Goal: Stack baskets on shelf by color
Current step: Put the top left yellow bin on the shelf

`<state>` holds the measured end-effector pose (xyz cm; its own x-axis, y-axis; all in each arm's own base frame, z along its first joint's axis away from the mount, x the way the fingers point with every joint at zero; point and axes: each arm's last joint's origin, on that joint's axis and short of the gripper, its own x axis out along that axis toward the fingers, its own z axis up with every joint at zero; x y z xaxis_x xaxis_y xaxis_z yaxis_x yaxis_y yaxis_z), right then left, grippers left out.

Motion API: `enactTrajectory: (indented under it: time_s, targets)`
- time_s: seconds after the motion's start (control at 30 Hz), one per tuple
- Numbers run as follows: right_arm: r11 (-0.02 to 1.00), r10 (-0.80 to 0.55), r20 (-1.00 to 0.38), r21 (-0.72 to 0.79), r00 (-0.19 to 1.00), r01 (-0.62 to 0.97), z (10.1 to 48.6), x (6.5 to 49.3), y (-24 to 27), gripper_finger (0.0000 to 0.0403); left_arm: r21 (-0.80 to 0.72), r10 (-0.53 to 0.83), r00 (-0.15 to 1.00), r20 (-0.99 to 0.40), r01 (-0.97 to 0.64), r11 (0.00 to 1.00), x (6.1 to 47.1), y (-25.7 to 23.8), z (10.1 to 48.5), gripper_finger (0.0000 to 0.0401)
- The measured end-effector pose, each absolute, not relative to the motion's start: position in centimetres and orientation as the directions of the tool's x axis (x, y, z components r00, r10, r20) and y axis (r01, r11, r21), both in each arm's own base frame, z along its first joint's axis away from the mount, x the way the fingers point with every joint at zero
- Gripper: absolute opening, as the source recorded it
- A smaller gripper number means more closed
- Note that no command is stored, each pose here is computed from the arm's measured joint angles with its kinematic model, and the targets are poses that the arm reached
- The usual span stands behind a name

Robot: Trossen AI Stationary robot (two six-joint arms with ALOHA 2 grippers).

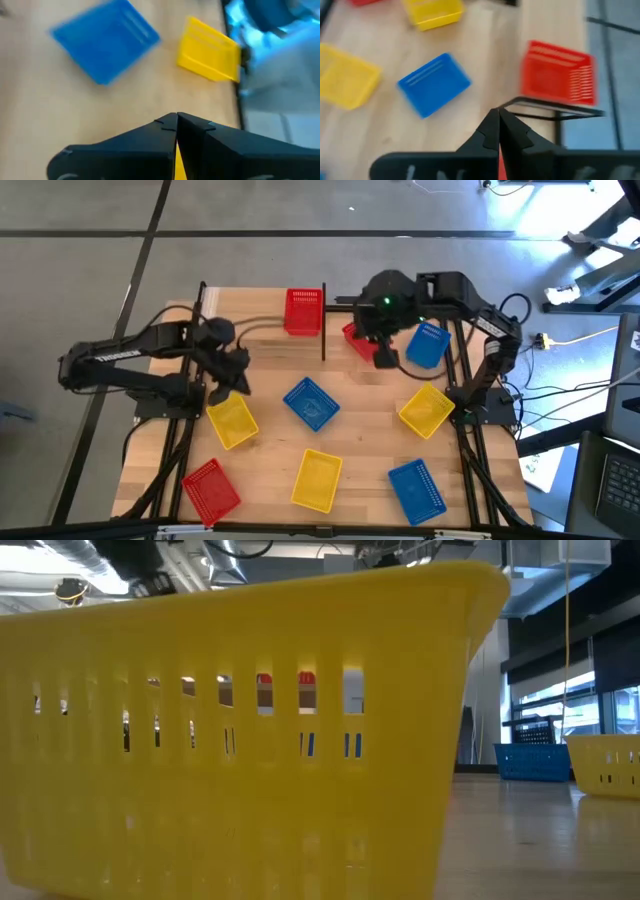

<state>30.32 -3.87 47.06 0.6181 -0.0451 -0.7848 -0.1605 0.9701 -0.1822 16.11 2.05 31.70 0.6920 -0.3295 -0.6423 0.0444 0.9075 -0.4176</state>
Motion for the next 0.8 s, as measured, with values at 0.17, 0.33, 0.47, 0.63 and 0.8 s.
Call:
enactTrajectory:
  time_s: [0.17,0.33,0.47,0.63,0.8]
  targets:
    - [0.963,0.066,-0.830,-0.093,0.554,-0.254,46.8,29.6,-1.4,0.0000,-0.531,-0.493,0.623,-0.607,0.142,0.835,16.1,0.0,31.8,0.0000]
    - [0.935,0.205,-0.811,-0.003,0.547,-0.355,47.0,29.3,0.7,0.0000,-0.544,-0.550,0.577,-0.603,0.206,0.813,16.1,-1.3,31.8,0.0000]
    - [0.925,0.222,-0.810,-0.001,0.542,-0.380,47.1,29.2,1.6,0.0000,-0.579,-0.563,0.564,-0.604,0.175,0.797,16.1,-1.9,31.8,0.0000]
    - [0.916,0.232,-0.809,-0.005,0.541,-0.400,47.1,29.1,2.1,0.0000,-0.613,-0.540,0.599,-0.592,0.101,0.784,16.4,-1.9,32.0,0.0000]
    - [0.906,0.232,-0.809,-0.022,0.541,-0.422,47.1,29.0,2.2,0.0000,-0.670,-0.512,0.618,-0.596,-0.032,0.742,16.5,-1.8,32.1,0.0000]
